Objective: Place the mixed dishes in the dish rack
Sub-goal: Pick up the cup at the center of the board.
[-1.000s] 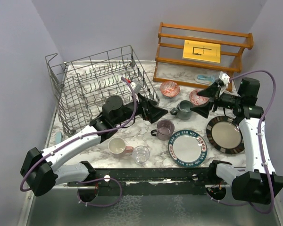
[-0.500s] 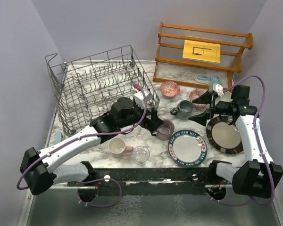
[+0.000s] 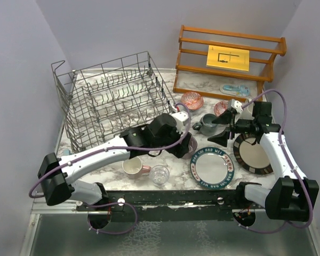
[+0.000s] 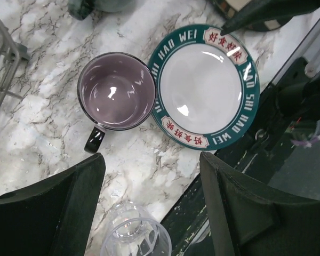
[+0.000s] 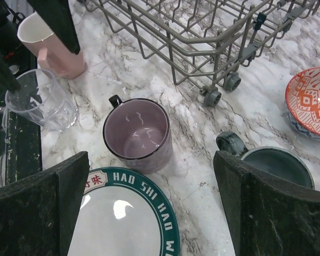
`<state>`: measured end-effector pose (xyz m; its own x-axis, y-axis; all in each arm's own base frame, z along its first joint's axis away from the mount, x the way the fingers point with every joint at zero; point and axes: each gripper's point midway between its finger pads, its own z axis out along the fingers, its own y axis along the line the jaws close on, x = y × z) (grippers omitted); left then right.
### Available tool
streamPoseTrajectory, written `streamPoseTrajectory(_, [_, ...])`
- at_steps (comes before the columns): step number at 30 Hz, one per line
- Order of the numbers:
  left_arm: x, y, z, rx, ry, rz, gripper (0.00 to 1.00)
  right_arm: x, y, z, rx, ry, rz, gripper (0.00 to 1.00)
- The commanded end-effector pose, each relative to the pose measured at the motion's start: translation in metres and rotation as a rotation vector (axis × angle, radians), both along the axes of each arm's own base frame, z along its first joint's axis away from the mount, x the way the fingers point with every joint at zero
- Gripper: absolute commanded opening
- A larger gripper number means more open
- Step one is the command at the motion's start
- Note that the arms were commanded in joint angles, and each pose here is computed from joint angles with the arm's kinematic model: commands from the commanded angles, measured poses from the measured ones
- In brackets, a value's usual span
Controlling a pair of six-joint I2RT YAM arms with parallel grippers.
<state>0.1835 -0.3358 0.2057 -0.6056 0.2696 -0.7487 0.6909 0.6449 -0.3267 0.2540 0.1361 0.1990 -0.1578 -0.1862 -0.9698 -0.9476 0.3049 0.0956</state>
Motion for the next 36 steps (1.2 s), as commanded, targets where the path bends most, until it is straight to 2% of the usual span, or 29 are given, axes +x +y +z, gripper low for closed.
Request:
streamPoseTrajectory(1, [0.003,0.004,-0.004,0.135,-0.053,0.005,0.72,0.001,0.001,-0.007,-0.027,-0.029,-0.001,1.0])
streamPoseTrajectory(4, [-0.012,0.008,-0.014,0.188,0.003,-0.055,0.66,0.001,0.001,-0.008,-0.033,-0.033,0.001,0.99])
streamPoseTrajectory(8, [-0.041,0.02,-0.033,0.235,0.138,-0.04,0.55,0.004,-0.002,-0.01,-0.061,-0.039,-0.021,0.99])
streamPoseTrajectory(12, [-0.067,0.027,-0.042,0.227,0.209,0.023,0.53,0.009,-0.005,-0.014,-0.079,-0.029,-0.046,0.99])
streamPoseTrajectory(17, [-0.082,0.023,-0.049,0.221,0.253,0.073,0.52,0.01,-0.005,-0.016,-0.079,-0.019,-0.051,0.99])
streamPoseTrajectory(23, [-0.088,0.037,-0.085,0.418,0.267,0.157,0.53,0.01,-0.006,-0.017,-0.083,-0.017,-0.057,0.99])
streamPoseTrajectory(28, [-0.092,0.037,-0.095,0.467,0.279,0.173,0.49,0.011,-0.006,-0.017,-0.084,-0.017,-0.058,0.99])
streamPoseTrajectory(32, [-0.095,0.033,-0.11,0.462,0.298,0.155,0.41,0.011,-0.006,-0.018,-0.083,-0.013,-0.056,0.99])
streamPoseTrajectory(36, [-0.097,0.035,-0.128,0.517,0.306,0.144,0.17,0.01,-0.005,-0.016,-0.078,-0.016,-0.052,0.99])
